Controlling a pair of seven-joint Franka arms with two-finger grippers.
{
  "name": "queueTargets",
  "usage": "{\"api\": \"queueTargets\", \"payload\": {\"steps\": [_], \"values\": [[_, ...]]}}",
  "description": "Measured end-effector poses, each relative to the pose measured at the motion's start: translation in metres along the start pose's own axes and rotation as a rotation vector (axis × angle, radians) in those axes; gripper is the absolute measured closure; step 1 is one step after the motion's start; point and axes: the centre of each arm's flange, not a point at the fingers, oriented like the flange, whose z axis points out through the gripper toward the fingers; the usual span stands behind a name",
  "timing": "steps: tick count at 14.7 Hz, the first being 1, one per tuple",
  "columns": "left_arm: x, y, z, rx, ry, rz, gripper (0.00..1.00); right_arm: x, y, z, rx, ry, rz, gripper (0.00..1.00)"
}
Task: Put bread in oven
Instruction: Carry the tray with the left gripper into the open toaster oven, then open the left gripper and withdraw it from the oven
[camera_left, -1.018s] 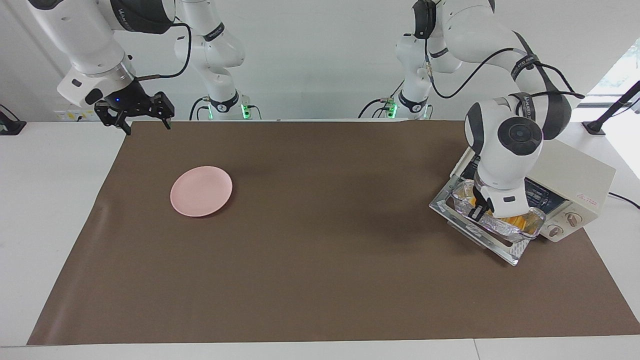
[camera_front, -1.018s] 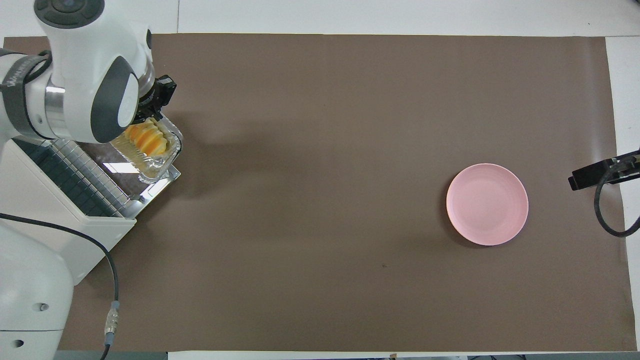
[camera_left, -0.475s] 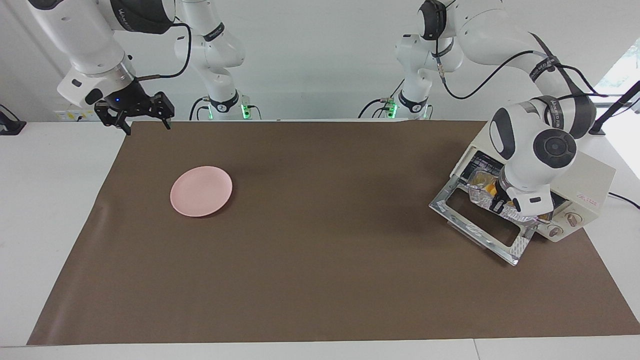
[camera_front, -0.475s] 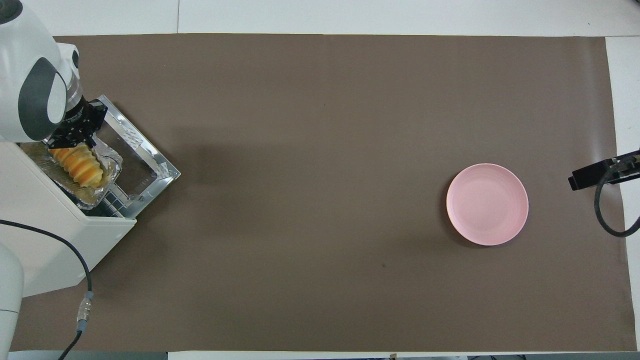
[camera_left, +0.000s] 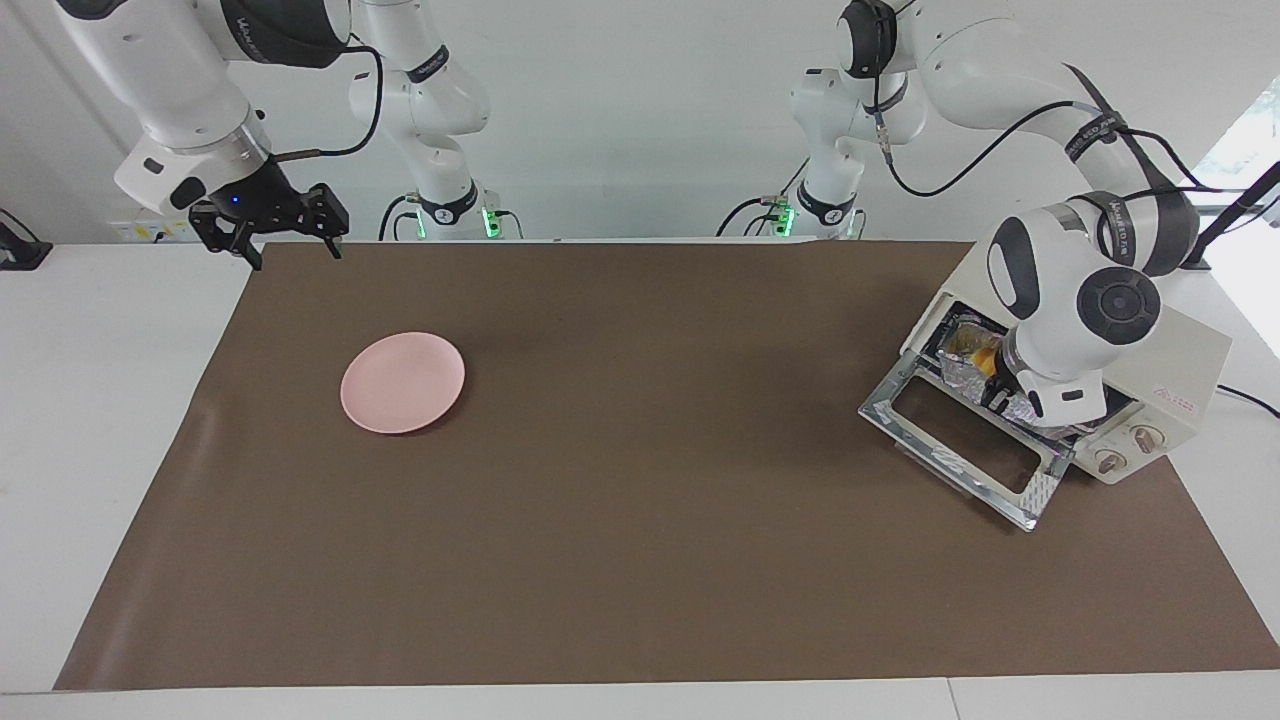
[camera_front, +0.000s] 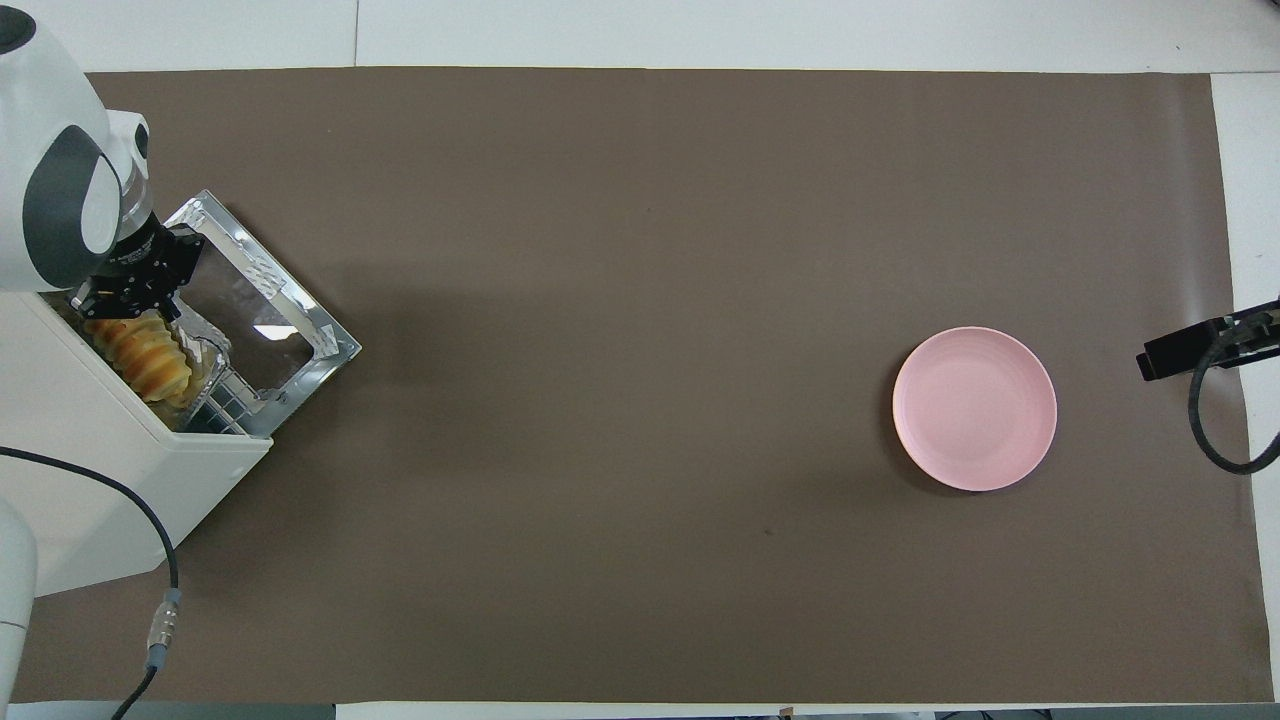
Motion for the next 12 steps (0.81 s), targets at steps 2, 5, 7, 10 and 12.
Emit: {"api": "queueTargets", "payload": {"steps": [2,5,7,10,12], "values": [[-0.002,-0.003,0.008,0.007,-0.015,0.019,0.99,0.0,0.0,0.0,0.0,0.0,0.0,0.0],[-0.006,-0.005,0.016,0.004,-0.022,0.037,0.99,0.0,0.0,0.0,0.0,0.0,0.0,0.0],[-0.007,-0.006,0.016,-0.002,-0.019,0.047,0.98,0.0,0.0,0.0,0.0,0.0,0.0,0.0],[-0.002,-0.006,0.013,-0.026,0.006,0.056,0.7,0.0,0.0,0.0,0.0,0.0,0.0,0.0],[0.0,-0.005,0.011,-0.04,0.024,0.075,0.47,0.0,0.0,0.0,0.0,0.0,0.0,0.0]]}}
